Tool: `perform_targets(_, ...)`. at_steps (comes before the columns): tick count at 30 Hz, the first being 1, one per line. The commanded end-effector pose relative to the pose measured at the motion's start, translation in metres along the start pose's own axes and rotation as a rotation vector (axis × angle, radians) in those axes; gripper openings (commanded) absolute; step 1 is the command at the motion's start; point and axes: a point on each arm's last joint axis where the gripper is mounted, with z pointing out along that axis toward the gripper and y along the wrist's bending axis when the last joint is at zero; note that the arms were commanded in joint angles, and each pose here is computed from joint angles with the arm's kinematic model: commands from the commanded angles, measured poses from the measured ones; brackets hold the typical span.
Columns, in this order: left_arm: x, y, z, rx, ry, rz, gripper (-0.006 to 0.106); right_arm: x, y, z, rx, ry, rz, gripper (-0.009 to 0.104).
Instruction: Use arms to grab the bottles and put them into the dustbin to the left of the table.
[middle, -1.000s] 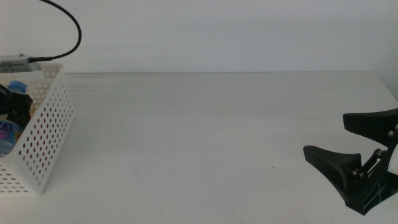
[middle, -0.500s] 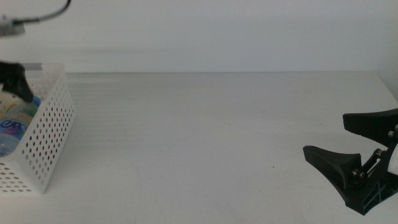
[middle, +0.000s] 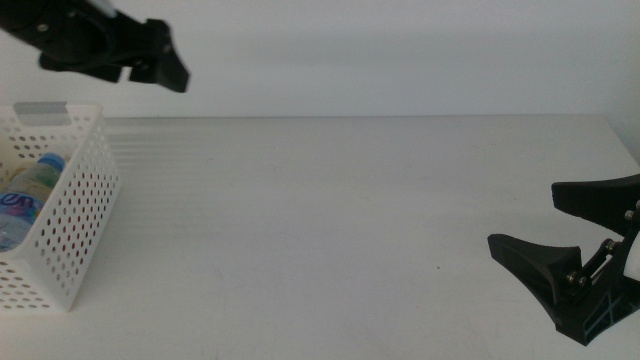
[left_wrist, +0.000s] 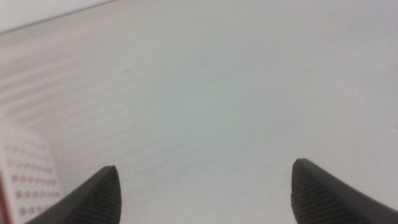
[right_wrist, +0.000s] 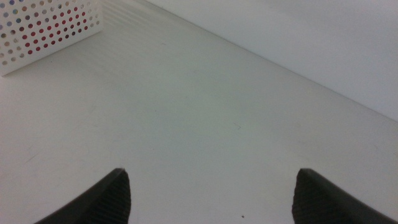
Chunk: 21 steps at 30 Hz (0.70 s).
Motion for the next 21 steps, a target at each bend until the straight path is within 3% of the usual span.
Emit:
perform_targets(1,-0.011,-0.022,-0.034,0.028,-0.145,0.024,0.090,-0.015,-0.001,-0.005,0.011,-0.097,-0.021,0.068)
perform_targets(11,-0.002,-0.065,-0.088,0.095,-0.269,0.179,0.090,-0.014,-0.001,-0.004,0.011,-0.096,-0.021,0.068)
perform_targets(21,0.044,-0.070,-0.110,0.029,-0.633,0.149,0.090,-0.014,-0.001,-0.004,0.011,-0.096,-0.021,0.068)
